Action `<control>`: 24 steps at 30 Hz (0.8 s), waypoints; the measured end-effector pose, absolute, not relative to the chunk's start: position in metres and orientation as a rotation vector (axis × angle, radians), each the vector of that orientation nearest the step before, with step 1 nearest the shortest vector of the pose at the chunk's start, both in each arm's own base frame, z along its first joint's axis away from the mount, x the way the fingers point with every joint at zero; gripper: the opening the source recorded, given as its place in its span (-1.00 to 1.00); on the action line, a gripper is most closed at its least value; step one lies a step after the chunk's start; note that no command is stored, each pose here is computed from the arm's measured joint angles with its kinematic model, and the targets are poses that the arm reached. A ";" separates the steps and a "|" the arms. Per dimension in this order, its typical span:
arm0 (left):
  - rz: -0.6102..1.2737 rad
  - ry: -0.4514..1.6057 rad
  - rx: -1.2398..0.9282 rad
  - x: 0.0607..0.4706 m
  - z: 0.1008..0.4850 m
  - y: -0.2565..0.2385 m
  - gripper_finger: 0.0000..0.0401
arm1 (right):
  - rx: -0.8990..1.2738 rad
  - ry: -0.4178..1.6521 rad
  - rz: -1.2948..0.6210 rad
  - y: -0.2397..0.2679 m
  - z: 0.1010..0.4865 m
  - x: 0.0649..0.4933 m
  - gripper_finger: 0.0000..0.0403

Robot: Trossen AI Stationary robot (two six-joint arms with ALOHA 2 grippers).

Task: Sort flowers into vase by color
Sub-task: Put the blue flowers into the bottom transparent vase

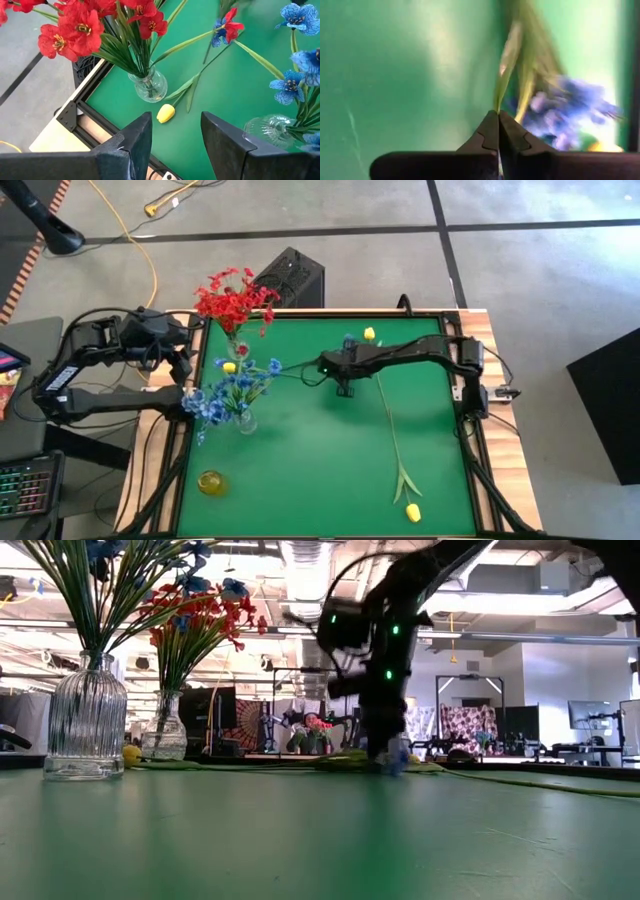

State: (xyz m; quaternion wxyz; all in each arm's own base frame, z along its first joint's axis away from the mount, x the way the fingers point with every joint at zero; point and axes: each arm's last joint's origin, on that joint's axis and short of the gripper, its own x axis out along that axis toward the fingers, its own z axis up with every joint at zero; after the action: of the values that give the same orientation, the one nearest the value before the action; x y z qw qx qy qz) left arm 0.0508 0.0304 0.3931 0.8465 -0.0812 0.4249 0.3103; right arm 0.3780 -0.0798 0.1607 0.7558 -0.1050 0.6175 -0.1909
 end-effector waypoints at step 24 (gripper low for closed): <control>0.654 0.885 -0.170 0.052 0.394 0.031 -0.21 | -0.197 1.356 -0.066 0.007 0.235 0.223 -0.85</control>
State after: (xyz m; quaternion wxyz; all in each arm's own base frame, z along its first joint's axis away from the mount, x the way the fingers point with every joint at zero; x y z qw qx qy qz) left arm 0.0522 0.0311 0.3938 0.8490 -0.0808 0.4198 0.3106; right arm 0.2228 0.0067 0.2346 0.7739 -0.0908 0.6260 -0.0304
